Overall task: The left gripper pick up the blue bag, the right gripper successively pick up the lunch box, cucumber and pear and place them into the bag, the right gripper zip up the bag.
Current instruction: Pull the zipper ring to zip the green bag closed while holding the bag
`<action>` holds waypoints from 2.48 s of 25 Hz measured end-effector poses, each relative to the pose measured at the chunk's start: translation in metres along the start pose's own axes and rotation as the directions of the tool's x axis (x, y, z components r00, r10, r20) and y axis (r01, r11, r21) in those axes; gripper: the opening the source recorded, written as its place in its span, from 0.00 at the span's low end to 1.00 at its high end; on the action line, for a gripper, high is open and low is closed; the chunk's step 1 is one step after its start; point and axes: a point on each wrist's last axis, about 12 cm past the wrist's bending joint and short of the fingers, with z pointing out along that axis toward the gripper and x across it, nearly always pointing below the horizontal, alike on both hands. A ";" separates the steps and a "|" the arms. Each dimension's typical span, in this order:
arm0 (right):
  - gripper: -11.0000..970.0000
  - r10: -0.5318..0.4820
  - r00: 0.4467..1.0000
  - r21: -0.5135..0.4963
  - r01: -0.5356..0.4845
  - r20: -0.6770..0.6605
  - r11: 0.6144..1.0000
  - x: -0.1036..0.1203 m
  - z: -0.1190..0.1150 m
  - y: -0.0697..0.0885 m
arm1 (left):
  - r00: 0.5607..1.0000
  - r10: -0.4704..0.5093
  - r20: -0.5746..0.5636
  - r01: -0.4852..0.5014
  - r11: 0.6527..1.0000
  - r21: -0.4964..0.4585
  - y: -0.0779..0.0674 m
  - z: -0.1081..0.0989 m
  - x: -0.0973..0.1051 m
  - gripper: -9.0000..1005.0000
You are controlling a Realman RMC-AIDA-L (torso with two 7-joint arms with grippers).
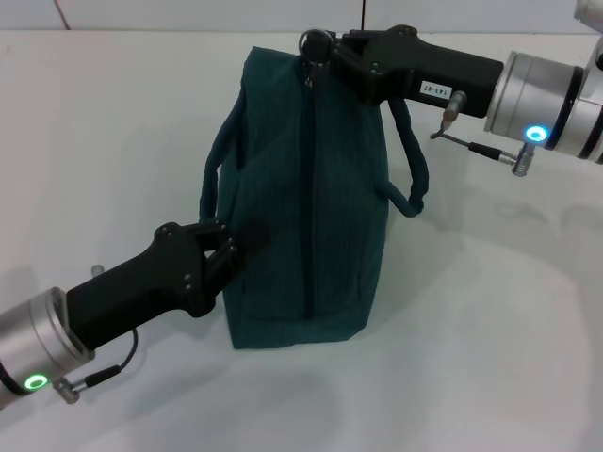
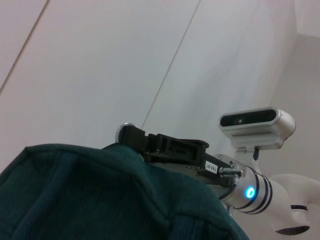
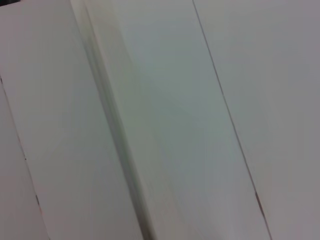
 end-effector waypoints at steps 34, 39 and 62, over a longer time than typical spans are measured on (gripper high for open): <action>0.15 -0.032 0.997 0.121 0.023 0.074 0.992 0.000 -0.021 -0.014 | 0.994 0.024 0.107 0.003 0.969 -0.245 0.023 -0.016 -0.009 0.22; 0.15 -0.033 0.997 0.123 0.024 0.076 0.992 0.001 -0.024 -0.014 | 0.989 0.039 0.143 -0.002 0.968 -0.253 0.020 -0.018 -0.009 0.36; 0.16 -0.025 0.996 0.122 0.013 0.092 0.992 0.005 -0.031 -0.012 | 0.995 -0.095 0.030 0.098 0.990 -0.102 0.063 0.015 -0.151 0.89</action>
